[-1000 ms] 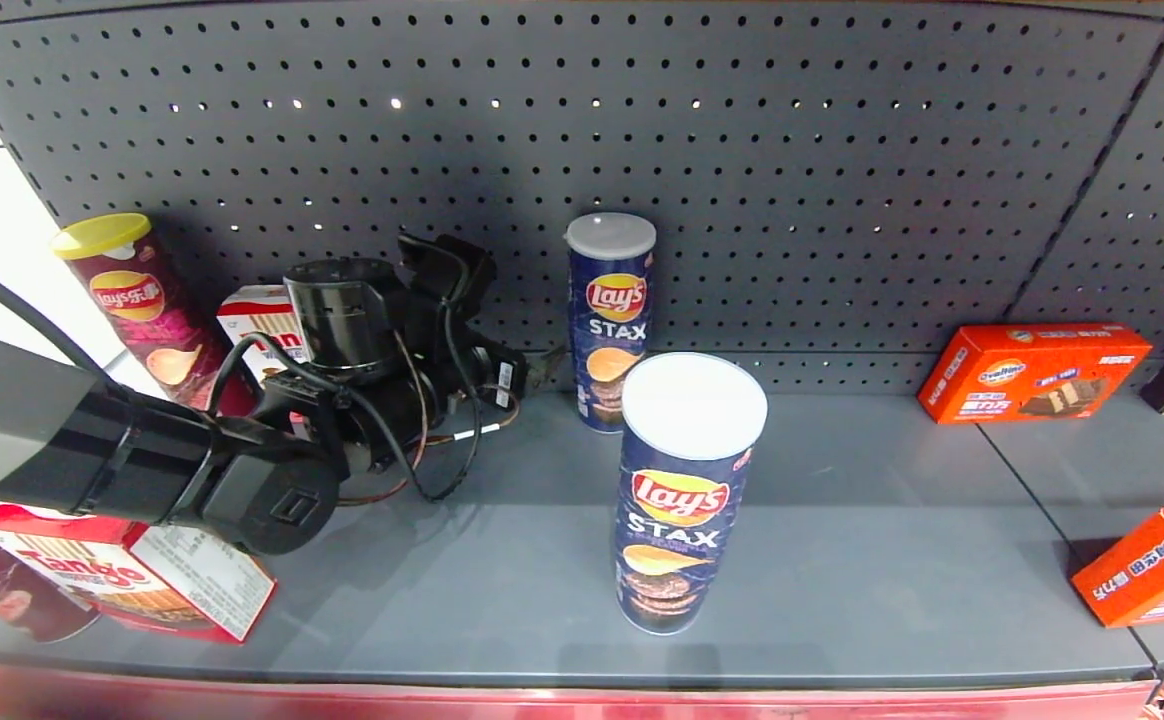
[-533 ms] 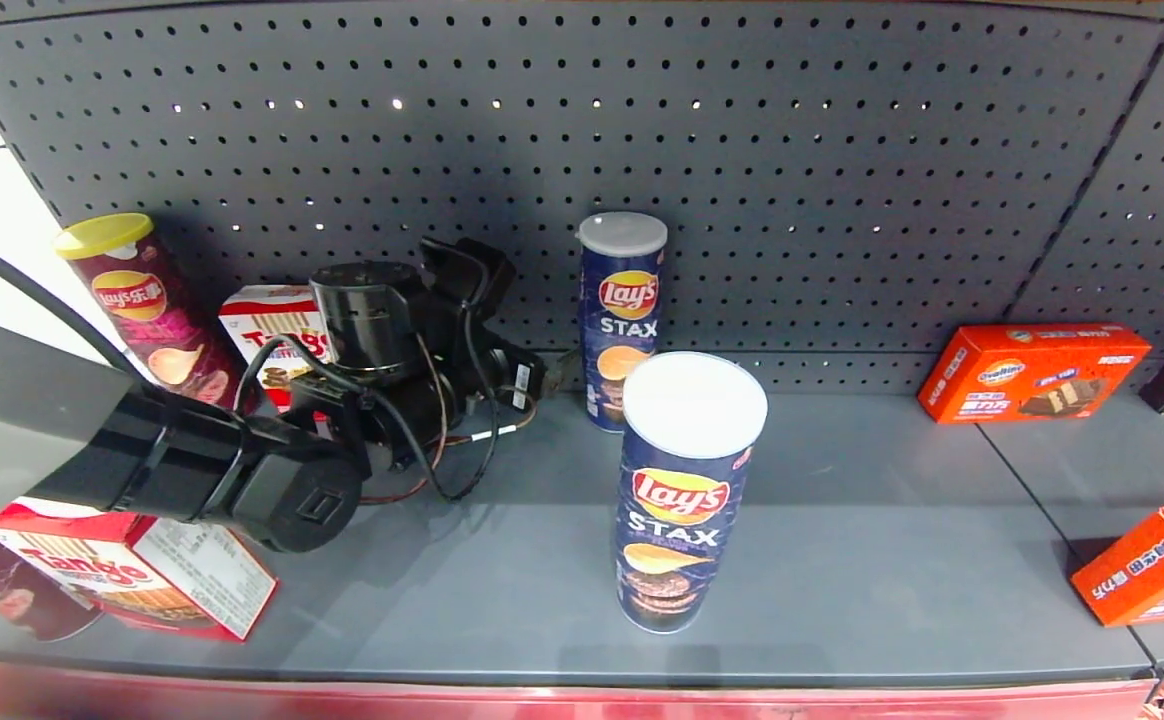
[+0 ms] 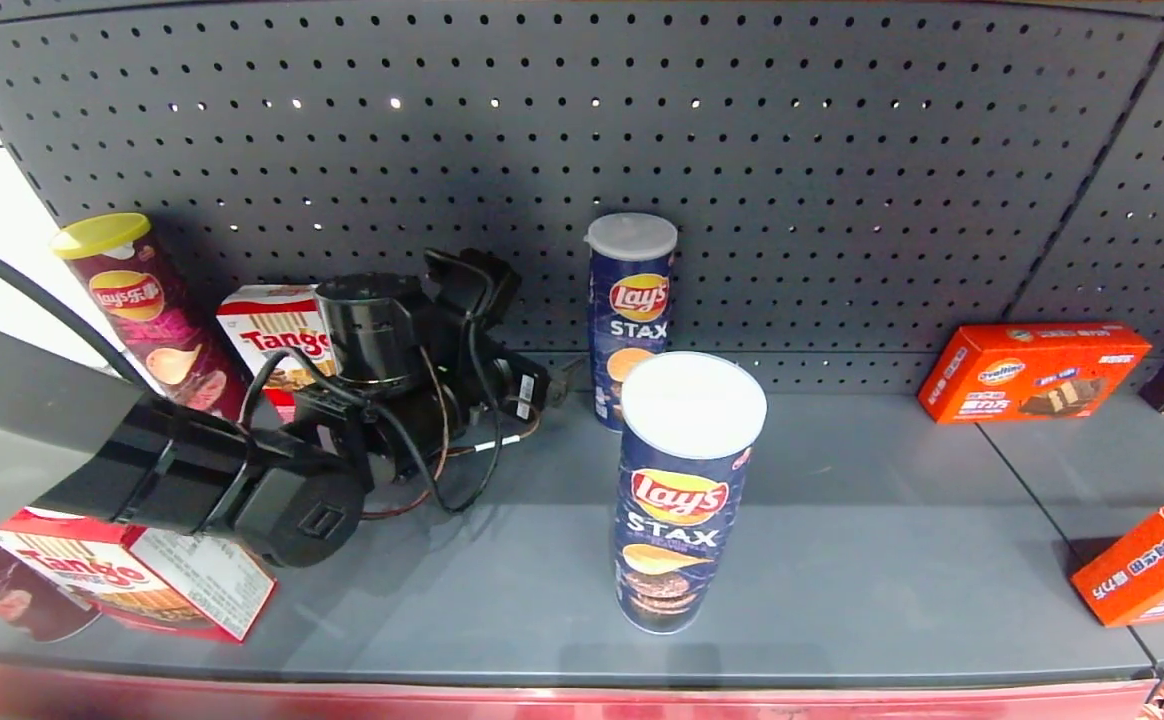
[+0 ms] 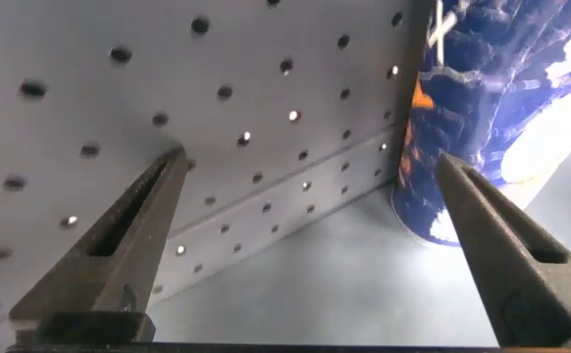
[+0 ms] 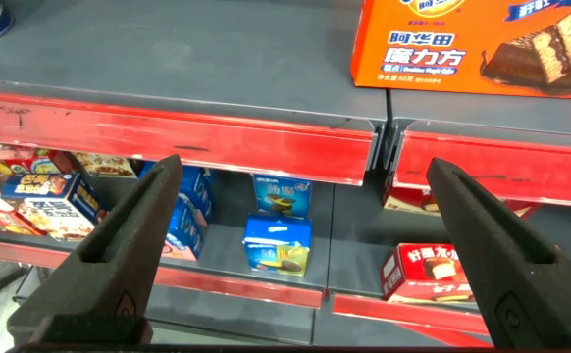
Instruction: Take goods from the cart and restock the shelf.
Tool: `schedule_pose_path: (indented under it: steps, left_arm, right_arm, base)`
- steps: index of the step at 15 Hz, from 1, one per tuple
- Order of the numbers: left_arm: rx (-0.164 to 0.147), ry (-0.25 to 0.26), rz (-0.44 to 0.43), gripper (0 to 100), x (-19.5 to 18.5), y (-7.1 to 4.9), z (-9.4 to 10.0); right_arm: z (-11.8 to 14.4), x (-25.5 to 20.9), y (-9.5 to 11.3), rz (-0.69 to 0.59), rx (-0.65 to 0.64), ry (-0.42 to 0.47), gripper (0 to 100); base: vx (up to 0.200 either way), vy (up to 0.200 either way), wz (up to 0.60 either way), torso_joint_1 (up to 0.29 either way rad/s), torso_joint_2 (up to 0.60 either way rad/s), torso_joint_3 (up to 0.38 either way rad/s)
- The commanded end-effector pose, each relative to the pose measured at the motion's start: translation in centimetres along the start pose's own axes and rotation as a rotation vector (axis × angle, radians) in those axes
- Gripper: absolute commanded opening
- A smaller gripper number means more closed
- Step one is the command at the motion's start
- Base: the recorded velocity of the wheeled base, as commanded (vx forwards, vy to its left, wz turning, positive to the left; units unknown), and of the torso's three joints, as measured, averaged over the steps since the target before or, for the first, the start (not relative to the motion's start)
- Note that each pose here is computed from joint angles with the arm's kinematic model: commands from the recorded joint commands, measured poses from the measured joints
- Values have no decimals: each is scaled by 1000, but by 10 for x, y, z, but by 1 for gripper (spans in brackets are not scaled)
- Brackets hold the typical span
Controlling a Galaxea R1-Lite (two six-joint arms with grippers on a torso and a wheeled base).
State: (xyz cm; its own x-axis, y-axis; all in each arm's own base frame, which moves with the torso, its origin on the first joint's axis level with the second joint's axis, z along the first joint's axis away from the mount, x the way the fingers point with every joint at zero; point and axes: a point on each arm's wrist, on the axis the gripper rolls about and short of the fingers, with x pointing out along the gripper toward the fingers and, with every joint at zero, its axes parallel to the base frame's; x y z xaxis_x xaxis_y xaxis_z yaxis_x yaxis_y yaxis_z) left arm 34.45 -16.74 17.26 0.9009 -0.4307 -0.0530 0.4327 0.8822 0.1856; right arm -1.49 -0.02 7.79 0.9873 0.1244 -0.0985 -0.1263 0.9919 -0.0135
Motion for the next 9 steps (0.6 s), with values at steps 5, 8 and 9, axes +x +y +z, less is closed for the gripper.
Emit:
schedule_pose_path:
  steps: [5,8,9]
  left_arm:
    - [0,-162,-27,100,-77,-5,64]
    - [-6,-250,-33,100,-132,-5,86]
    - [-8,-258,-33,100,-159,-3,82]
  right_arm:
    - [0,0,0,1,0,1,100]
    - [0,0,0,1,0,1,100]
    - [0,0,0,1,0,1,100]
  base:
    - [0,0,0,0,0,0]
    - [0,0,0,0,0,0]
    - [0,0,0,0,0,0]
